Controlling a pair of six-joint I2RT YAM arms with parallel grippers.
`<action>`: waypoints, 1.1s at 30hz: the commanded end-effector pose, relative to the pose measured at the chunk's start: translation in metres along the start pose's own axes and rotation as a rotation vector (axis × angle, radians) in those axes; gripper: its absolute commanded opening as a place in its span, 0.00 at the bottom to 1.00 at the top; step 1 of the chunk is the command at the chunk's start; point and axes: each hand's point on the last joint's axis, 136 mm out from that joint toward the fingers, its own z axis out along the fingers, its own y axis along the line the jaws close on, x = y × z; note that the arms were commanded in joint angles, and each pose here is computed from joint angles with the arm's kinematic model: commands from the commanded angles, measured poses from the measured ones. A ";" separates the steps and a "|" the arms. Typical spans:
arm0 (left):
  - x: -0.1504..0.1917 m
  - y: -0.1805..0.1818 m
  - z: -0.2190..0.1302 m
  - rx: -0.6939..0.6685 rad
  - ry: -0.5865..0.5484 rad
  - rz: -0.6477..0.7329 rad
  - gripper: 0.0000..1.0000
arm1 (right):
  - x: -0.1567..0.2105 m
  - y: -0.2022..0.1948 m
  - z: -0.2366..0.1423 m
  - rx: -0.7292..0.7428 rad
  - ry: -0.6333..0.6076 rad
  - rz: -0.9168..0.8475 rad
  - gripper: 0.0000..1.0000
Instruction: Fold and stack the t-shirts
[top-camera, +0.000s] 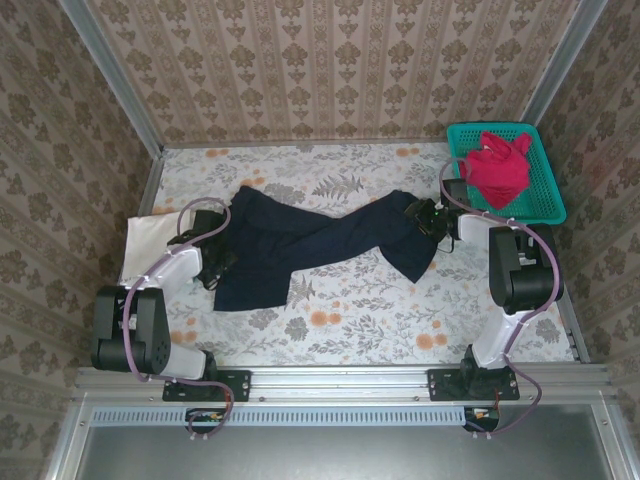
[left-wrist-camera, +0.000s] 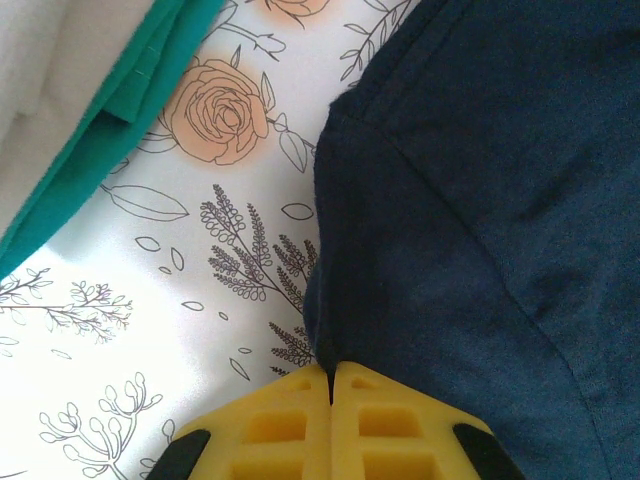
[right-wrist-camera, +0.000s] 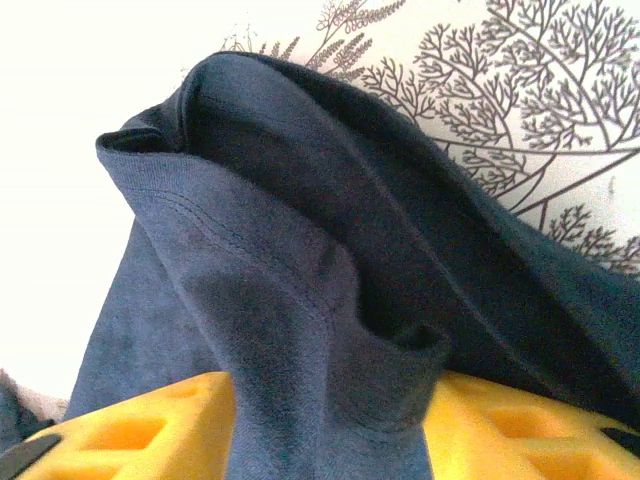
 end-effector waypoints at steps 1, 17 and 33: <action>-0.001 0.000 -0.003 0.007 -0.005 0.011 0.00 | -0.014 -0.008 -0.002 0.033 -0.023 -0.016 0.59; -0.002 -0.001 -0.003 0.010 -0.006 0.008 0.00 | -0.006 0.016 -0.004 -0.137 0.059 -0.100 0.52; -0.011 -0.013 -0.015 0.091 -0.060 0.012 0.00 | -0.018 0.039 -0.044 -0.191 -0.035 -0.118 0.00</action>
